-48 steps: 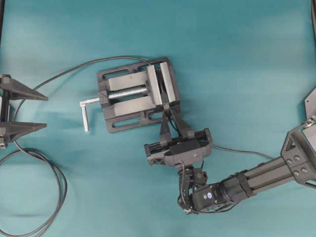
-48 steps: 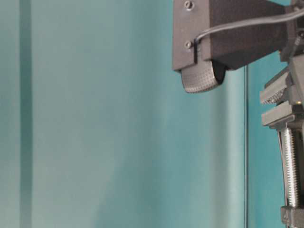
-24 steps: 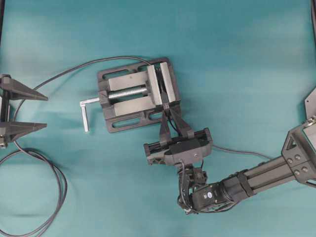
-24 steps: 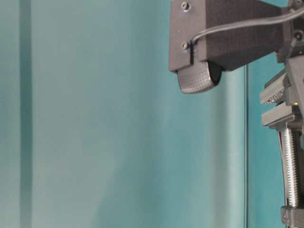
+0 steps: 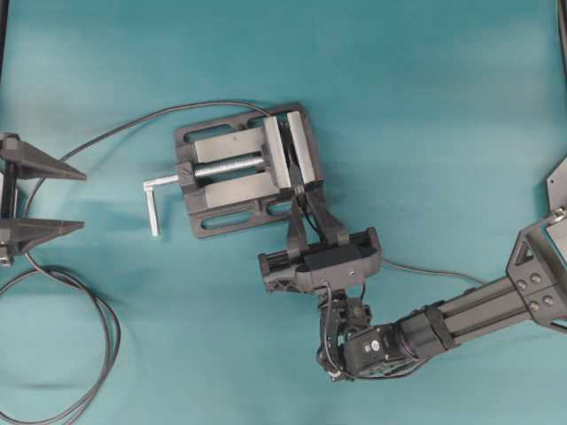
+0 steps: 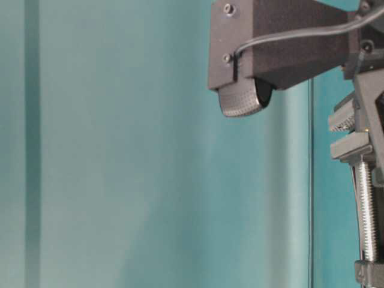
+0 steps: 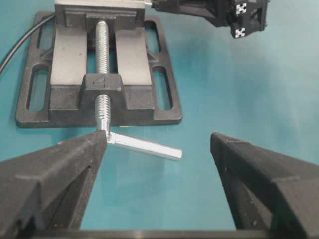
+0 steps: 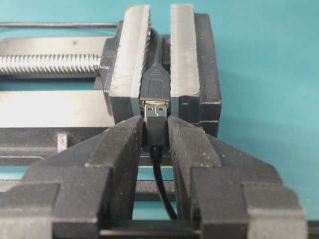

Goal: Insert the USB cable into the fixed female connector.
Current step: 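Align the plug with the blue port and push it in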

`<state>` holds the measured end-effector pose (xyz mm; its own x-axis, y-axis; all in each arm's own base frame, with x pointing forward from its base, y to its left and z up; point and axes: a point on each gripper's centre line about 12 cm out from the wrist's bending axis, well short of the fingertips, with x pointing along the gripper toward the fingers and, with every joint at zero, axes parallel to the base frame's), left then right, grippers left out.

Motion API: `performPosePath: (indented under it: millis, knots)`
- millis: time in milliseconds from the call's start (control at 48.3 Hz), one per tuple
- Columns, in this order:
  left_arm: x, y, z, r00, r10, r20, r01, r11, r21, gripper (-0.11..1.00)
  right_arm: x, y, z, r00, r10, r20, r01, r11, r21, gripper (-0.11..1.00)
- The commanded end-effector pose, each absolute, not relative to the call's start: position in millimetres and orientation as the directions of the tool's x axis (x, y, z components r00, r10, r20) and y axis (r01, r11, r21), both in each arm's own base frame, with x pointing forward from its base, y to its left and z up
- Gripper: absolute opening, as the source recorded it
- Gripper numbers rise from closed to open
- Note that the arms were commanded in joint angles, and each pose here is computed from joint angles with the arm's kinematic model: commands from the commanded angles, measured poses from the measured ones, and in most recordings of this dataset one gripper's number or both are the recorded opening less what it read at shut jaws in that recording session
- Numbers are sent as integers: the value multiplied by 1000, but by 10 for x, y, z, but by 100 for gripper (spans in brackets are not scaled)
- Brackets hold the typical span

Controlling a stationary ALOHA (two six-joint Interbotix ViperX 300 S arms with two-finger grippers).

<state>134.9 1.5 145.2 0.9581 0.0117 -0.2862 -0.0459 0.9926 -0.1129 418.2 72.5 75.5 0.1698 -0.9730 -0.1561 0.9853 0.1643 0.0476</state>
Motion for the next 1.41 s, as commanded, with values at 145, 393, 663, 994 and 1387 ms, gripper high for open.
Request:
performPosePath:
  millis: [145, 393, 663, 994, 1387]
  knots:
    - [1372, 17, 1500, 962, 13, -273, -45, 993, -110, 100, 4229, 658, 1005, 153, -974, -170, 985, 135, 111, 22]
    - [1370, 19, 1494, 961, 15, -274, -47, 993, -112, 100, 4241, 553, 1043, 131, -976, -173, 987, 112, 117, 22]
    - [1372, 19, 1500, 962, 15, -273, -47, 993, -112, 100, 4248, 442, 1040, 117, -979, -169, 989, 99, 113, 22]
    - [1370, 17, 1494, 962, 13, -274, -45, 993, -110, 100, 4295, 294, 984, 110, -982, -157, 990, 94, 105, 22]
    - [1372, 19, 1500, 962, 15, -273, -46, 993, -109, 100, 4325, 90, 941, 72, -987, -141, 994, 58, 97, 22]
